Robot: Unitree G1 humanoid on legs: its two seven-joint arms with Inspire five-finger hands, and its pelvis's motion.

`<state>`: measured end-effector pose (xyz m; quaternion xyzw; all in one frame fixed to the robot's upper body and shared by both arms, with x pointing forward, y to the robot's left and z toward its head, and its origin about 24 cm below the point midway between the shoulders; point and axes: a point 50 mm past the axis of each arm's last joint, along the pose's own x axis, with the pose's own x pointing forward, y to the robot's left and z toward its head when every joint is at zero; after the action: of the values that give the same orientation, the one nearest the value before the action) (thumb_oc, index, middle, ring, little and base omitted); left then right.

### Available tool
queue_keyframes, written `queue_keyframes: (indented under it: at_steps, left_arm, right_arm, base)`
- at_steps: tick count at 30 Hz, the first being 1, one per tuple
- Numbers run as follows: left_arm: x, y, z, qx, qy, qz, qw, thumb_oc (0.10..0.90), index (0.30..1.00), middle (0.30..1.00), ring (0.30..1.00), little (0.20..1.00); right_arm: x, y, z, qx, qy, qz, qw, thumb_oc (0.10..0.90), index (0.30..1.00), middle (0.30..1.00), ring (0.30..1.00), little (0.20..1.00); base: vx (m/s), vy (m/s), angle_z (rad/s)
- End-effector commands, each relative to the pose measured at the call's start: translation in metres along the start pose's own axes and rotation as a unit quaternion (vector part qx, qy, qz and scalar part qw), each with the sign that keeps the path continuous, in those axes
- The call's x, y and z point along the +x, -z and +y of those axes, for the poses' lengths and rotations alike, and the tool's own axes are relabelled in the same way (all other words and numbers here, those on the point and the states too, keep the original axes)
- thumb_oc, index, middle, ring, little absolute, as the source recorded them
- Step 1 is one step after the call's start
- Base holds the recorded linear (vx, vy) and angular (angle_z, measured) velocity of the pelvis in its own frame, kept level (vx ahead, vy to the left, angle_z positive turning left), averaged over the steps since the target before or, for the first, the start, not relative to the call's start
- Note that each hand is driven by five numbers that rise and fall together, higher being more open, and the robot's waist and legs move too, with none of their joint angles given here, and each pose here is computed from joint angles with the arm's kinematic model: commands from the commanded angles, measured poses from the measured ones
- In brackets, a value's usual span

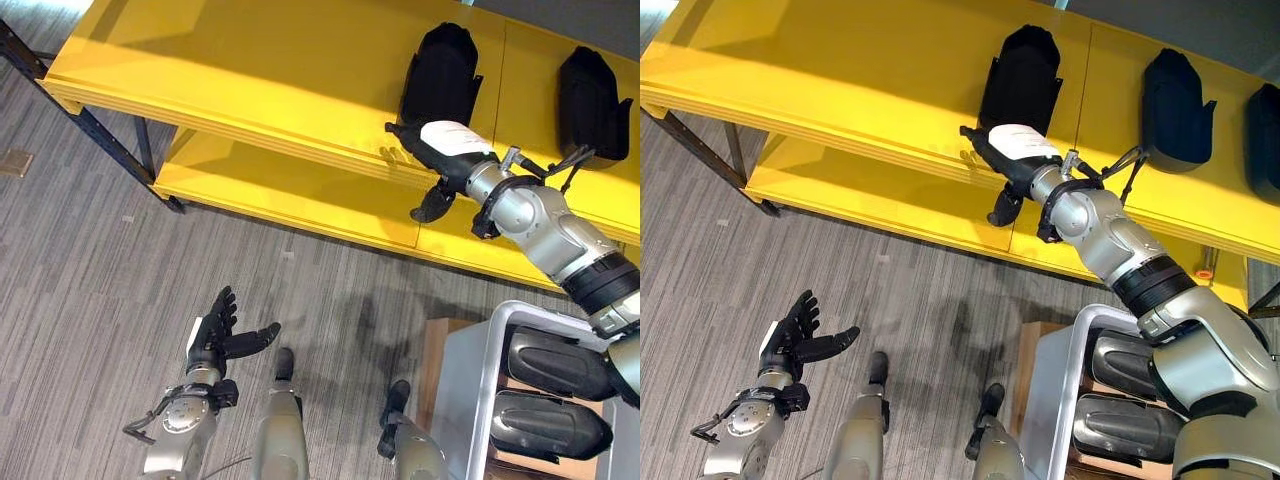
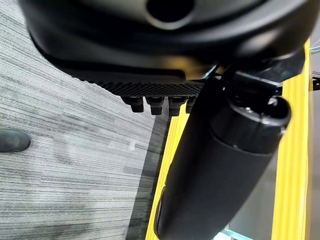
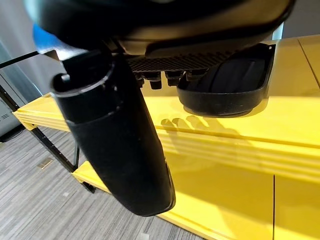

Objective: Move parts from the plastic box to the shelf.

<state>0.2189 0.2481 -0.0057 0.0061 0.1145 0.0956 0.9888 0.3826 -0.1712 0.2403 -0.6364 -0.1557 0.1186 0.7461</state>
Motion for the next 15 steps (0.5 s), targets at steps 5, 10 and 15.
queue_keyframes:
  at_steps: [5, 10, 15]
  left_arm:
    - [-0.002, -0.032, 0.006, 0.01, 0.008, -0.081, 0.997, 0.9, 1.0, 1.0, 1.0, 1.0]
    - [-0.001, -0.034, 0.004, 0.009, 0.015, -0.085, 0.996, 0.9, 1.0, 1.0, 1.0, 1.0]
    - [0.001, -0.037, 0.002, 0.009, 0.018, -0.092, 0.996, 0.9, 1.0, 1.0, 1.0, 1.0]
  right_arm:
    - [0.006, -0.018, -0.068, -0.022, 0.106, -0.028, 0.994, 0.9, 1.0, 1.0, 1.0, 1.0]
    - [0.007, -0.013, -0.067, -0.019, 0.106, -0.016, 0.994, 0.9, 1.0, 1.0, 1.0, 1.0]
    - [0.009, -0.007, -0.061, -0.005, 0.106, 0.001, 0.994, 0.9, 1.0, 1.0, 1.0, 1.0]
  base:
    - [0.0, 0.0, 0.0]
    - [0.0, 0.0, 0.0]
    - [-0.01, 0.003, -0.01]
